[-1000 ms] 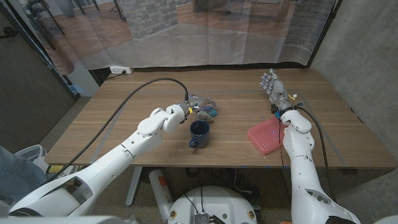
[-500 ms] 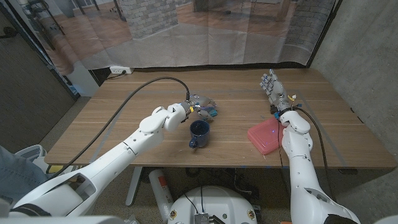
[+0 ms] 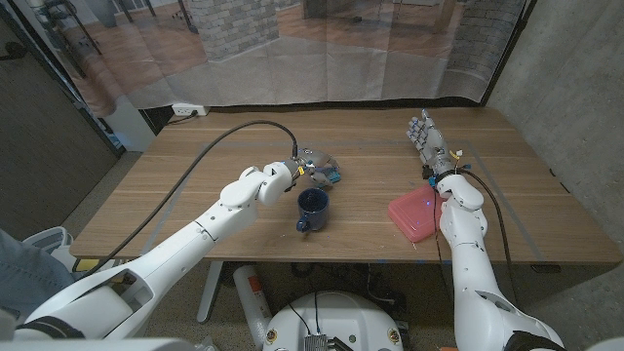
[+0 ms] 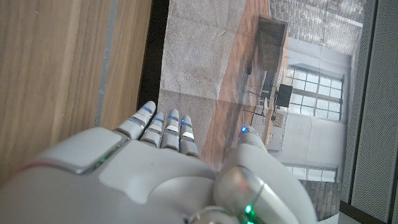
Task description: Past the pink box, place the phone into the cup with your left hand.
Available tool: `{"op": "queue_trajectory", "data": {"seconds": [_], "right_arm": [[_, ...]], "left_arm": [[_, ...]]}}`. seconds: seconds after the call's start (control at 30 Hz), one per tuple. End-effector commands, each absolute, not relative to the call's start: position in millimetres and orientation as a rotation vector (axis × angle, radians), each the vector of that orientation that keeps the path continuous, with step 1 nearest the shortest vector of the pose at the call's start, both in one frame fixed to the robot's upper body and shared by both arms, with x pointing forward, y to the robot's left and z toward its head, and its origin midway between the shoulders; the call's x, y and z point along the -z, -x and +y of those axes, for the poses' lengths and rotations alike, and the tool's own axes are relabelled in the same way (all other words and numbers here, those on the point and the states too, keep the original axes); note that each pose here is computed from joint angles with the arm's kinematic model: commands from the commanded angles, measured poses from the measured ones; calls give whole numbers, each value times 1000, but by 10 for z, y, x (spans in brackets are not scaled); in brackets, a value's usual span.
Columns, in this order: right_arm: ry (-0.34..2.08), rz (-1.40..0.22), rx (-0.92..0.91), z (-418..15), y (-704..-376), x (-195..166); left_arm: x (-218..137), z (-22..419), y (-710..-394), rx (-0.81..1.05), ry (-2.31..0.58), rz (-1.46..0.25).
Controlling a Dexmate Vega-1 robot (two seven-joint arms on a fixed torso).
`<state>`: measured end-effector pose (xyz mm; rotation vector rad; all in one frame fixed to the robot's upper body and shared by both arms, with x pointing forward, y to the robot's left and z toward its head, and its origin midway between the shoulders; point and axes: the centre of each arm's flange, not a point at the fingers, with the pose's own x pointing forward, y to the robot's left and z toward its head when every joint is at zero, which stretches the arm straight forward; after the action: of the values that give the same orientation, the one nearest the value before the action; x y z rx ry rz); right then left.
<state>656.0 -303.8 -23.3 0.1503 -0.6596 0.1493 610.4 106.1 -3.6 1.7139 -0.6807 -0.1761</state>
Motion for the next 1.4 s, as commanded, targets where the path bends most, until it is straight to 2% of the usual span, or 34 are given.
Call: {"op": "queue_trajectory", "data": {"seconds": [0.03,0.97,1.4], "right_arm": [[-157,-677,-146,-3065,-6549,208],[-162,-673,-137,-3119,-6554,221],[-166,-660,-143,-3099,-6608,239]], "left_arm": [[41,1032,-6118,165,-1691,-711],[57,1015,-6145,179,-1591,-722],[133,1028,-6195,146,-1624,-671]]}}
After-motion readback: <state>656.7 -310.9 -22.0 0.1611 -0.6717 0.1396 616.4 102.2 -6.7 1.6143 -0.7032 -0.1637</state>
